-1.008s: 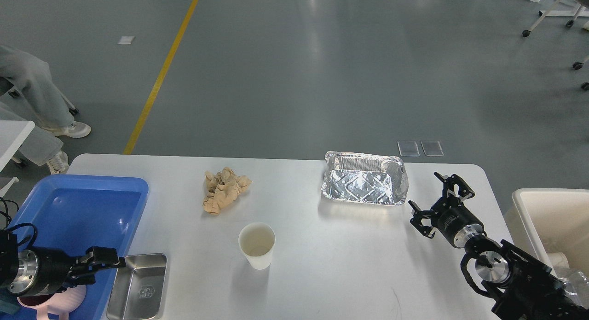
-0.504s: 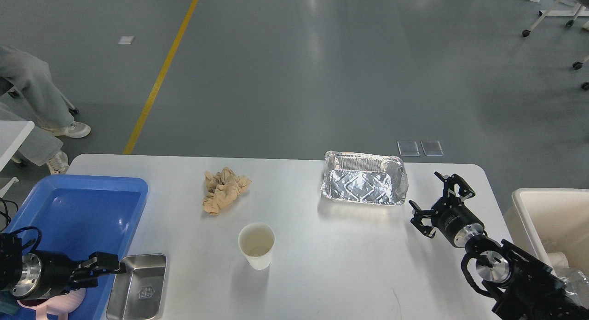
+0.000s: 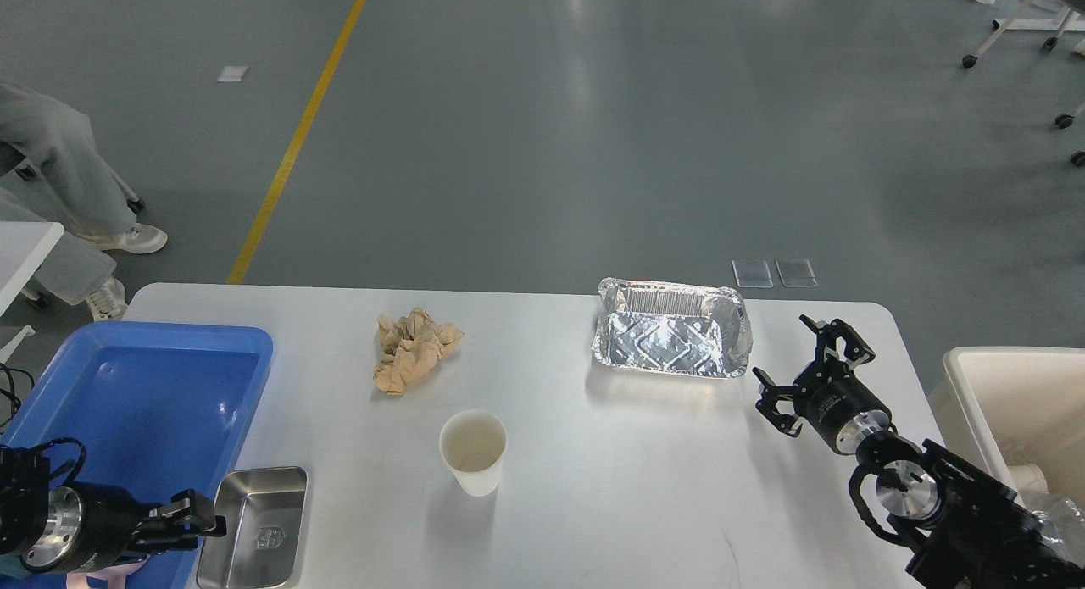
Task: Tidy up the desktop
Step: 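Grasp the edge of the small steel tray with the left gripper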
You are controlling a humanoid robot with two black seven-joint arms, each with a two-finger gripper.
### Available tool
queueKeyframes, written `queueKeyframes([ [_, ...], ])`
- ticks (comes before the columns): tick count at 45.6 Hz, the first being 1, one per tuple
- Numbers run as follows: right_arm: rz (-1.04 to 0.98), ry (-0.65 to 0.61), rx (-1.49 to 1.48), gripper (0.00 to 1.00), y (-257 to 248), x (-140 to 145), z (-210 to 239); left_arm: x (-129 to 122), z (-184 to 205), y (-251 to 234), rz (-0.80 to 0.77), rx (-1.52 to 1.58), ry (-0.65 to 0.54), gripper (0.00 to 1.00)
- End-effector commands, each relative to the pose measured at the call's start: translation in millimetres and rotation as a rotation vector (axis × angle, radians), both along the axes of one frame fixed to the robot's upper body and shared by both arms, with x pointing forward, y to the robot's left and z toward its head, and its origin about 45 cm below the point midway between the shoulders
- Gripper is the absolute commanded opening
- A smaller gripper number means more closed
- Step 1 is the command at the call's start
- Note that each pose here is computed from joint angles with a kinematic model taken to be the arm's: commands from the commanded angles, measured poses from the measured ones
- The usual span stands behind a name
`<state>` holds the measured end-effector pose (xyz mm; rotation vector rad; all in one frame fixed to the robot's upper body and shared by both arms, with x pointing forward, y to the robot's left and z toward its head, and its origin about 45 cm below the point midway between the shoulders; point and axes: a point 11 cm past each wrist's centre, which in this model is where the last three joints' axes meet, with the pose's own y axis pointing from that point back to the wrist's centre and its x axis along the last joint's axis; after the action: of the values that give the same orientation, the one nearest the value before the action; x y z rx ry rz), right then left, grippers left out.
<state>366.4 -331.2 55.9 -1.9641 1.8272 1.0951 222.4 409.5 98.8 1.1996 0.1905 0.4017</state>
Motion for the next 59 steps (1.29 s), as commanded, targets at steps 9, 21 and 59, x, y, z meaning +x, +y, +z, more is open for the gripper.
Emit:
queueKeyframes([
  [9,0.000,0.001,0.000,1.00,0,-1,-1,-2,-3,3,0.002,0.000,0.025,0.23],
  [21,-0.001,0.003,-0.001,1.00,-1,-1,-1,-1,-7,5,0.007,0.004,0.034,0.17],
  [59,0.000,0.004,0.001,1.00,0,-2,-1,12,3,-6,-0.008,-0.058,0.006,0.00],
])
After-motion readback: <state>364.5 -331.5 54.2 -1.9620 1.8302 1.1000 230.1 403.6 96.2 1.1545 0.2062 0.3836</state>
